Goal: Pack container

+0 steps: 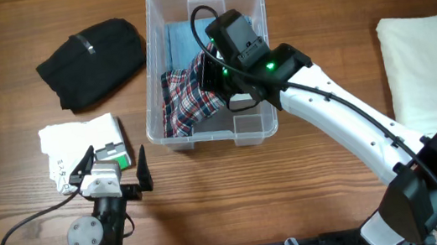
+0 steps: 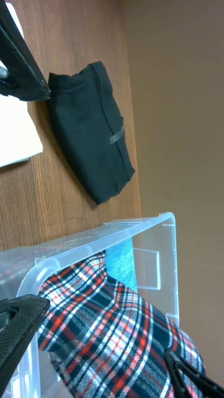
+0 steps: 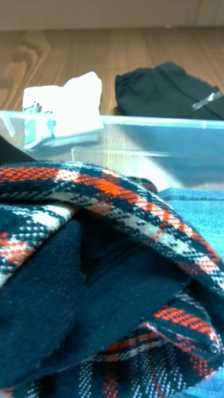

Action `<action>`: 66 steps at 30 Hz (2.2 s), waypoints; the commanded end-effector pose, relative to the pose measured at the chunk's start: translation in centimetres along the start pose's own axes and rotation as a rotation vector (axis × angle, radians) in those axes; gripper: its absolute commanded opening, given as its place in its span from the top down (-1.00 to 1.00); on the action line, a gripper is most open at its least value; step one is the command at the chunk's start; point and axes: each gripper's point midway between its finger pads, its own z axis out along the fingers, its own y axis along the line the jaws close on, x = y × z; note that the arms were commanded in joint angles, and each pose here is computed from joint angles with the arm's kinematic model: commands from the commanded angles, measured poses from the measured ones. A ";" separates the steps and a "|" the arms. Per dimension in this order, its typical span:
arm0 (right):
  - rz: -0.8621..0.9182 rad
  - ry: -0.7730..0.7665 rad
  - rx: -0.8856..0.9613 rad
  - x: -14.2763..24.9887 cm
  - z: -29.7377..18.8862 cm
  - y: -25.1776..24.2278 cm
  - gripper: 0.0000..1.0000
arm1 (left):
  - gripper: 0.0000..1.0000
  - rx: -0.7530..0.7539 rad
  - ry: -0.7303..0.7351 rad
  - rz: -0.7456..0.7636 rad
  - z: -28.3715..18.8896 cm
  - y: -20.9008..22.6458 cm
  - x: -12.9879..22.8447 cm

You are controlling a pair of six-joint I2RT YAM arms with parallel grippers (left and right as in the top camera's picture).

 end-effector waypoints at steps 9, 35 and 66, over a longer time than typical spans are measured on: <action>-0.333 0.031 0.287 0.9 -0.3 -5.5 -0.31 | -0.99 0.000 -0.001 0.016 0.0 0.0 0.2; -0.365 -0.058 0.540 -1.7 -2.5 -8.8 0.91 | -1.00 0.000 -0.001 0.017 0.0 0.0 0.2; -0.179 -0.246 0.330 -6.1 -11.7 -6.9 0.74 | -0.99 0.000 -0.001 0.017 0.0 0.0 0.2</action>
